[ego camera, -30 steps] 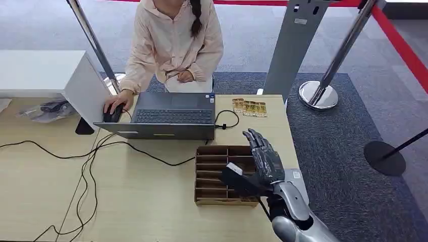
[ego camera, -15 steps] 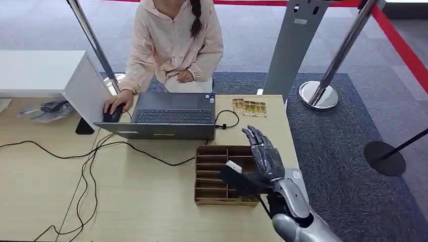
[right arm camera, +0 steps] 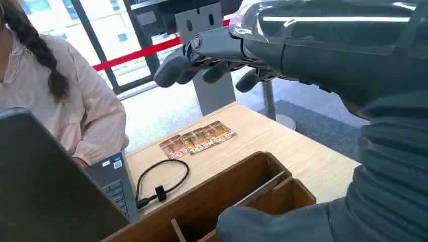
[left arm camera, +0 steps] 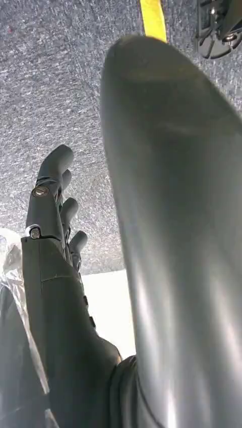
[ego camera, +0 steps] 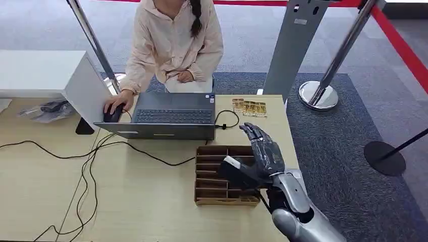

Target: Pass the card to the sensor for recognition and then transmit it.

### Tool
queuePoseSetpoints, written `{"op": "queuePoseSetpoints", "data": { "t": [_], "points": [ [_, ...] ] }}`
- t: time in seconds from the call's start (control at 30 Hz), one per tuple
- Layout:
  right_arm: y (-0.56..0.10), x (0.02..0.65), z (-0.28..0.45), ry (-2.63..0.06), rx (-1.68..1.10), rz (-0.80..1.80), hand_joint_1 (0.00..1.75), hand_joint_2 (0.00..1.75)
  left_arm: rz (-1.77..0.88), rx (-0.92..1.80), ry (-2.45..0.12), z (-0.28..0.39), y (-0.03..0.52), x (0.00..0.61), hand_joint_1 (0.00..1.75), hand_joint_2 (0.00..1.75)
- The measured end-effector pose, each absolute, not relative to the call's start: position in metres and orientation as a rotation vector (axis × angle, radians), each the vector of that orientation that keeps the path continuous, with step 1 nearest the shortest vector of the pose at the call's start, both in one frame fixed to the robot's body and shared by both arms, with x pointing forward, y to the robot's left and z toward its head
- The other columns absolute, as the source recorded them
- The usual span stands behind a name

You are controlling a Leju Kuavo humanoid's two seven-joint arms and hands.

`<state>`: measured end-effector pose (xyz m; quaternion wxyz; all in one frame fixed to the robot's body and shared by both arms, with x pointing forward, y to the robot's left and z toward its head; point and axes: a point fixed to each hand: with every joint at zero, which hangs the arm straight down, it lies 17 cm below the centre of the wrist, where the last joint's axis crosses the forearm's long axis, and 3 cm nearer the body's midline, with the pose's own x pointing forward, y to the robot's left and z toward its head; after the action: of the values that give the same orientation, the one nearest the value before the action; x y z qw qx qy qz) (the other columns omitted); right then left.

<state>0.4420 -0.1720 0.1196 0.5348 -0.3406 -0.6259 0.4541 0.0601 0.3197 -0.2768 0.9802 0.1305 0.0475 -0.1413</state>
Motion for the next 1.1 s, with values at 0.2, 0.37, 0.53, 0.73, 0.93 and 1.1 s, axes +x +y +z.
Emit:
{"op": "queuePoseSetpoints", "data": {
  "t": [0.2, 0.37, 0.53, 0.73, 0.93, 1.1],
  "points": [
    [-0.171, 0.442, 0.12, -1.489, -0.809, 1.087, 0.47, 1.75, -0.285, 0.262, 0.094, -0.277, 0.32, 0.06, 0.0, 0.0],
    [-0.17, 0.441, 0.117, -1.479, -0.803, 1.097, 0.45, 1.75, -0.285, 0.262, 0.091, -0.277, 0.32, 0.061, 0.0, 0.0],
    [-0.168, 0.441, 0.116, -1.477, -0.796, 1.097, 0.45, 1.75, -0.285, 0.262, 0.09, -0.277, 0.319, 0.061, 0.0, 0.0],
    [-0.166, 0.442, 0.112, -1.466, -0.782, 1.101, 0.45, 1.75, -0.286, 0.262, 0.083, -0.277, 0.319, 0.062, 0.0, 0.0],
    [-0.165, 0.442, 0.108, -1.458, -0.775, 1.103, 0.45, 1.75, -0.286, 0.263, 0.08, -0.277, 0.319, 0.063, 0.0, 0.0],
    [-0.164, 0.443, 0.104, -1.45, -0.766, 1.102, 0.47, 1.75, -0.289, 0.263, 0.079, -0.277, 0.32, 0.063, 0.0, 0.0]
  ]
}}
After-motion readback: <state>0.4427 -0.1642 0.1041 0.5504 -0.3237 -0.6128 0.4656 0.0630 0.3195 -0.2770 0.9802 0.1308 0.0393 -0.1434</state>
